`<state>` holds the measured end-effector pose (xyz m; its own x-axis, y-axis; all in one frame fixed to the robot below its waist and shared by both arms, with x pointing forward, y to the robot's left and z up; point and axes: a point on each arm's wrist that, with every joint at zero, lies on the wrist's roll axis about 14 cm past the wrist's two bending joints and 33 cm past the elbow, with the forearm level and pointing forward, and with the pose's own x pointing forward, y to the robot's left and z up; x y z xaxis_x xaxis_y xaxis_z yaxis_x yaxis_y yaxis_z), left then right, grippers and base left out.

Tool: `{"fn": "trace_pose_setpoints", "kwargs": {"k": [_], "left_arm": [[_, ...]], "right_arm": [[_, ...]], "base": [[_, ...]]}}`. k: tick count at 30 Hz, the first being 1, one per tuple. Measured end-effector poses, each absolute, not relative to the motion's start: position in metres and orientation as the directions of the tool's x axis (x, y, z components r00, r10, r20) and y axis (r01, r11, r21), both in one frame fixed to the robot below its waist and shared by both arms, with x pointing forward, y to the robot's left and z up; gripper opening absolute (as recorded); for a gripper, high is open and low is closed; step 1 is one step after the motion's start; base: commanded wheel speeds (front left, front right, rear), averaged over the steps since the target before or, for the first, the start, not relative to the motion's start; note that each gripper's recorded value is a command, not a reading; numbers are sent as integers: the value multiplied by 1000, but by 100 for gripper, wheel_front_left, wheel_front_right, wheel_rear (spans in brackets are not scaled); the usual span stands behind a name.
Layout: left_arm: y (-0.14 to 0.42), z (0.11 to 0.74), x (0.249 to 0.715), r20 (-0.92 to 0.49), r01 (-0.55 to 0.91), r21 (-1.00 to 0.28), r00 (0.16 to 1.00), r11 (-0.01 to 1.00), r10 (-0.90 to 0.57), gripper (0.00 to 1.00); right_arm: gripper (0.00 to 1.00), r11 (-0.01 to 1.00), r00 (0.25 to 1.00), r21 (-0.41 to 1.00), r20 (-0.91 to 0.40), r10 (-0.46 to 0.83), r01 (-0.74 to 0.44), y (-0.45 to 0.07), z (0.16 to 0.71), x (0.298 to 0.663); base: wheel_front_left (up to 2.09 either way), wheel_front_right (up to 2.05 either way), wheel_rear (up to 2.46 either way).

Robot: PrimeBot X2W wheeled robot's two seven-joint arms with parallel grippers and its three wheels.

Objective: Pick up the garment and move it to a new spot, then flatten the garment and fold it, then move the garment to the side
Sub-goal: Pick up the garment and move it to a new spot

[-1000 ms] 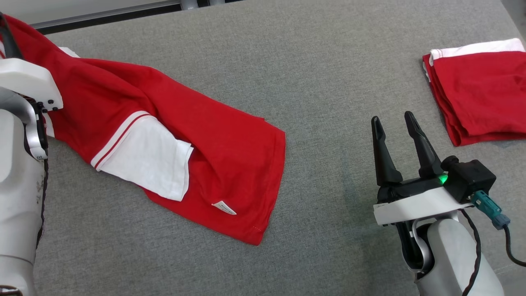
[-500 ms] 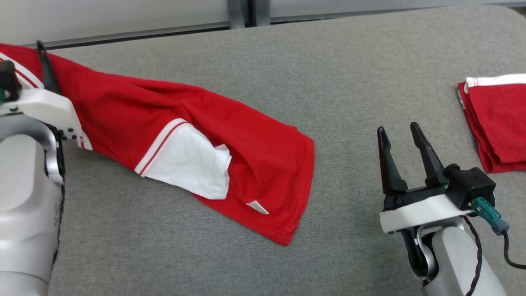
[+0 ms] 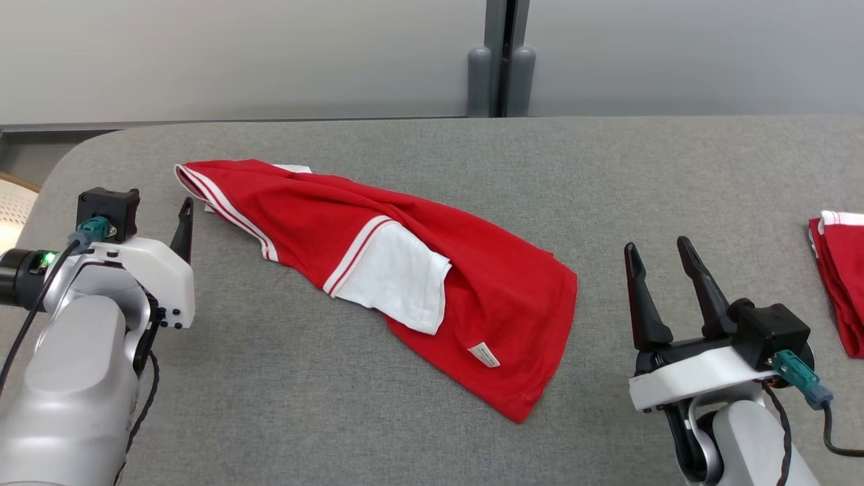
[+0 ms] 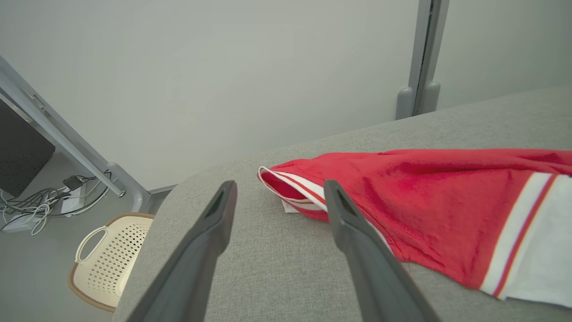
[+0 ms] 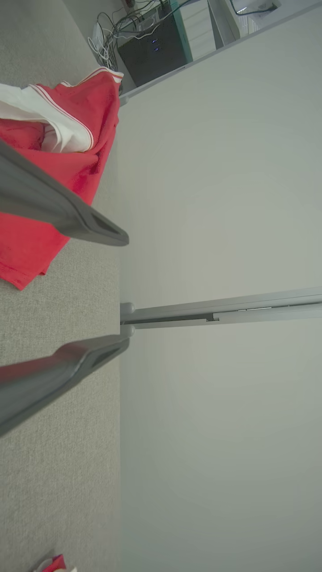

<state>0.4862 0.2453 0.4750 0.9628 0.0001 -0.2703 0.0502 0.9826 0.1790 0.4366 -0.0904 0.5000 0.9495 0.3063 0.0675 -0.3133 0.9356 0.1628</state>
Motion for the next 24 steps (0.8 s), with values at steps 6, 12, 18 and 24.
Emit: {"fn": "trace_pose_setpoints", "kwargs": {"k": [6, 12, 18, 24], "left_arm": [[260, 507, 472, -137, 1, 199, 990, 980, 27, 100], [248, 564, 442, 123, -57, 153, 992, 987, 38, 100], [228, 553, 383, 177, -72, 103, 983, 992, 53, 100], [194, 551, 353, 208, -51, 2, 977, 999, 49, 100]], "right_arm": [[100, 925, 939, 162, 88, 332, -343, -79, 509, 427], [100, 918, 929, 148, 89, 358, -368, -73, 510, 411], [100, 918, 925, 119, 96, 367, -377, -74, 513, 401], [100, 923, 930, 118, 97, 356, -365, -78, 513, 399]], "base": [[0, 0, 0], [0, 0, 0], [0, 0, 0], [0, 0, 0]]}}
